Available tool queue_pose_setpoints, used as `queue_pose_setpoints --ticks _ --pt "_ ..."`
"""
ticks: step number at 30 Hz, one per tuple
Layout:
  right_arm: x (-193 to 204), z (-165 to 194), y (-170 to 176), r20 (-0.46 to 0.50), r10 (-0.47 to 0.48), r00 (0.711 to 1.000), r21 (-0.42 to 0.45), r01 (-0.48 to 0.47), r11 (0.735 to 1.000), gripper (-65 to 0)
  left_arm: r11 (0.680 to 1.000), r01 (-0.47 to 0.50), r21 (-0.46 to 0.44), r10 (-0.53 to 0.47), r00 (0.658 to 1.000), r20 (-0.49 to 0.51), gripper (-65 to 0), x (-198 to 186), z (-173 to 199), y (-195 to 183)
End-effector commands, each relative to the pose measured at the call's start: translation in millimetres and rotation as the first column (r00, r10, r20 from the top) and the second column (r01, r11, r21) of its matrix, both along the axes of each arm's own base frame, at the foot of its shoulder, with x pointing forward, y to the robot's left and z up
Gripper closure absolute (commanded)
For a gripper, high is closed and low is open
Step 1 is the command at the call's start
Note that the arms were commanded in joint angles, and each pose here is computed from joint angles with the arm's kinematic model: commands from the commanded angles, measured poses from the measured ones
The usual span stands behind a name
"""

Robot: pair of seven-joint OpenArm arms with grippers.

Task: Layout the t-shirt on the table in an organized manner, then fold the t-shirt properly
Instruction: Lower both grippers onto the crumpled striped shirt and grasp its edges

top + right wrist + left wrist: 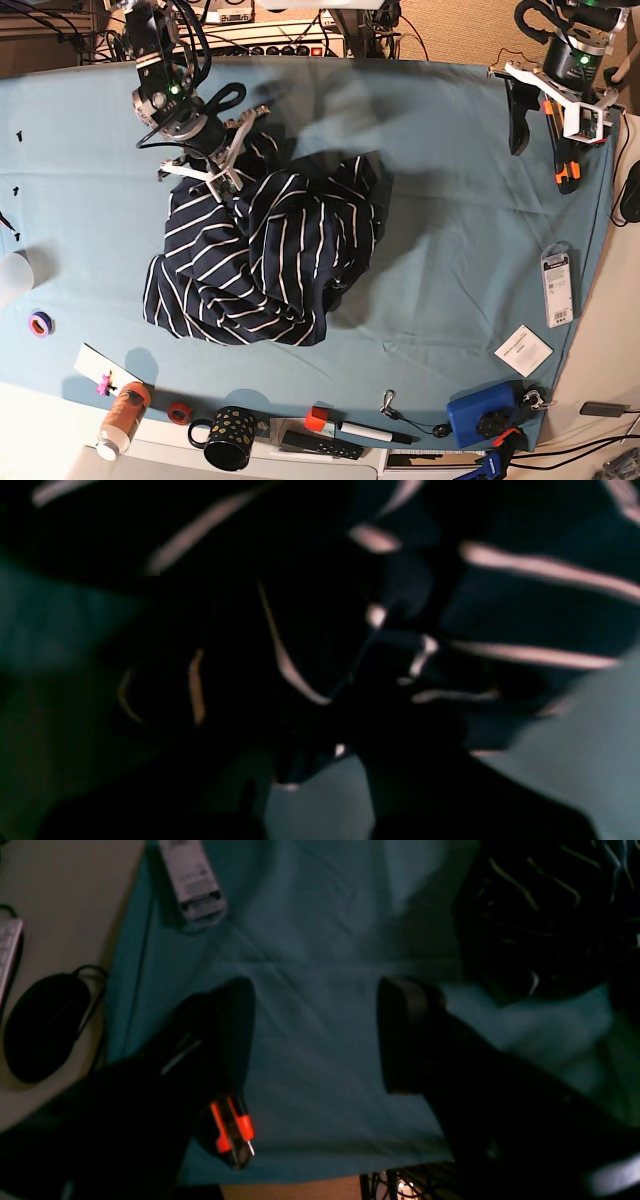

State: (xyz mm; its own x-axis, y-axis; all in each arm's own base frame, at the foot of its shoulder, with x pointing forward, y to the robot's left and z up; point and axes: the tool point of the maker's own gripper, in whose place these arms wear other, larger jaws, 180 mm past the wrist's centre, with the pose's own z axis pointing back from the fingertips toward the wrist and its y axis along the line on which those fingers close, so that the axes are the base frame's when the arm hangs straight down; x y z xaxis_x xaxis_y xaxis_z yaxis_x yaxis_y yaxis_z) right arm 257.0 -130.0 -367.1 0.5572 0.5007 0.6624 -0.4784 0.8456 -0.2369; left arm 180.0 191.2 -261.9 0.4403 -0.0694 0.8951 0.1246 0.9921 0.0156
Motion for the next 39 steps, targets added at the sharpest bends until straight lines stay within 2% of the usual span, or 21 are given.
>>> queue_pose_setpoints --ticks 1,3,7,9,12,16,18,20,25,27,29,32,39 --pt "18.6 35.6 -2.4 0.128 -0.013 0.992 0.013 0.011 1.0 0.0 1.0 0.008 0.0 -0.008 0.999 0.037 -38.5 1.5 9.6 -1.3" --pt "29.0 73.5 -12.2 0.237 -0.063 0.969 0.026 0.059 0.998 0.0 1.0 0.008 0.0 -0.008 0.999 0.036 -38.5 1.5 9.5 -1.3" --pt "38.7 136.3 -48.7 0.411 -0.161 0.897 0.026 0.164 0.986 0.0 1.0 0.008 0.0 -0.008 0.999 0.036 -38.5 1.5 9.5 -1.4" --pt "40.0 148.6 -70.4 0.443 -0.212 0.871 0.033 0.22 0.975 0.0 1.0 0.025 0.0 -0.025 0.999 0.036 -38.5 1.2 9.6 -4.2" --pt "39.4 158.3 -99.3 0.46 -0.287 0.84 0.06 0.293 0.954 0.0 0.988 0.154 -0.002 -0.153 0.988 0.036 -38.5 -2.9 9.1 -25.9" --pt "38.9 162.9 -128.4 0.482 -0.348 0.804 0.074 0.359 0.93 0.0 0.96 0.269 -0.076 -0.263 0.961 0.081 -38.4 -3.5 12.1 -65.1" --pt "39.4 156.1 -138.7 0.471 -0.371 0.8 0.074 0.383 0.921 0.0 0.941 0.322 -0.105 -0.312 0.945 0.101 -38.4 -0.8 12.7 -87.8" --pt "39.6 142.9 -145.4 0.44 -0.39 0.809 0.072 0.401 0.913 0.0 0.916 0.383 -0.123 -0.368 0.921 0.127 -38.4 2.6 14.7 -114.0" --pt "39.7 121.0 -156.0 0.395 -0.417 0.818 0.07 0.426 0.902 0.0 0.818 0.545 -0.184 -0.514 0.836 0.192 -38.5 1.3 19.1 -183.9" --pt "39.4 119.2 -156.7 0.39 -0.42 0.819 0.069 0.429 0.901 0.0 0.792 0.561 -0.24 -0.525 0.827 0.201 -38.5 1.1 17.9 -205.6" --pt "39.5 119.5 -156.7 0.392 -0.419 0.819 0.069 0.428 0.901 0.0 0.791 0.547 -0.272 -0.511 0.837 0.197 -38.5 5.7 14.8 -220.8" --pt "39.2 118.9 -156.8 0.389 -0.42 0.82 0.067 0.429 0.901 0.0 0.819 0.536 -0.205 -0.507 0.843 0.176 -38.5 17.0 1.0 -239.8" --pt "38.6 118.8 -159.1 0.392 -0.418 0.819 0.048 0.436 0.899 0.0 0.784 0.603 -0.146 -0.585 0.797 0.148 -38.5 30.8 -29.1 -294.4"
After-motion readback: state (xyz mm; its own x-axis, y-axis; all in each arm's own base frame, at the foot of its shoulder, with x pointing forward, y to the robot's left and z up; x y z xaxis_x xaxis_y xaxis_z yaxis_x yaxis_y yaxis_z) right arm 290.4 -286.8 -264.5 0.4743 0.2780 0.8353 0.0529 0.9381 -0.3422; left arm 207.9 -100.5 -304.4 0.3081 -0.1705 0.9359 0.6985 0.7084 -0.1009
